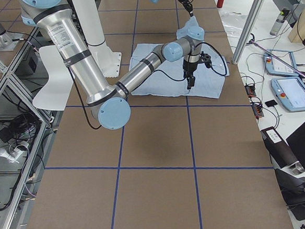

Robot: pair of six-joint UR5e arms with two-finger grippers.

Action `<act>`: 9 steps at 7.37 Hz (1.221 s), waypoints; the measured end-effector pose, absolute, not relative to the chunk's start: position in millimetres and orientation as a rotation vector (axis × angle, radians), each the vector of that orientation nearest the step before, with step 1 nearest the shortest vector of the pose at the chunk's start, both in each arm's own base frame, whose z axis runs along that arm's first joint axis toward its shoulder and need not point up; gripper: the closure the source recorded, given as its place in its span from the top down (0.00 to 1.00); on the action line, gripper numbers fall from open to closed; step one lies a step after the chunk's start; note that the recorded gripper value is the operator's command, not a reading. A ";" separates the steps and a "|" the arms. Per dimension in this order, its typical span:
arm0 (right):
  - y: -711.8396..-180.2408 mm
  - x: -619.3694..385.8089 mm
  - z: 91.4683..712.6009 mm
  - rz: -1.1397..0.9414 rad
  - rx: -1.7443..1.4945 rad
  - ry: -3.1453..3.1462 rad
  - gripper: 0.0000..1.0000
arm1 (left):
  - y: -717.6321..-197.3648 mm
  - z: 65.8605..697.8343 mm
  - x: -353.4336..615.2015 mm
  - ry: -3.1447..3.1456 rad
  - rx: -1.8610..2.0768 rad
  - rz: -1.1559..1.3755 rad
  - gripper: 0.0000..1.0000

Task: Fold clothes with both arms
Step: 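Carry the cuff across the shirt toward the collar with the left gripper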

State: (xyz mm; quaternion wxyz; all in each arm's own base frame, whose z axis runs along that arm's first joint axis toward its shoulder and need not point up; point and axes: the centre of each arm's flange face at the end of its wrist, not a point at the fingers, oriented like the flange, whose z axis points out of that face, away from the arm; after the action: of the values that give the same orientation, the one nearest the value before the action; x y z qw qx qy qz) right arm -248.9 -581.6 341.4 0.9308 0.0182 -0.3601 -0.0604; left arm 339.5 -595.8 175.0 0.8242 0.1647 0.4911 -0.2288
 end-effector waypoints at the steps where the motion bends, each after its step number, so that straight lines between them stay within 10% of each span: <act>1: -581.6 -245.9 345.2 -0.120 0.034 -0.735 1.00 | -610.4 142.8 356.7 1.073 0.337 -0.494 0.00; 9: -578.1 -234.7 367.9 -0.102 0.007 -0.725 1.00 | -598.0 47.1 501.4 1.278 0.178 -0.545 0.00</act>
State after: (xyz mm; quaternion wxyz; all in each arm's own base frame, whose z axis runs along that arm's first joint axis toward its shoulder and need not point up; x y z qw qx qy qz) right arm -234.7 -578.1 367.9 0.9337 0.0032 -0.3546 -0.0497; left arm 501.4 -598.0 47.1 0.7647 0.0817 0.5879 -0.2509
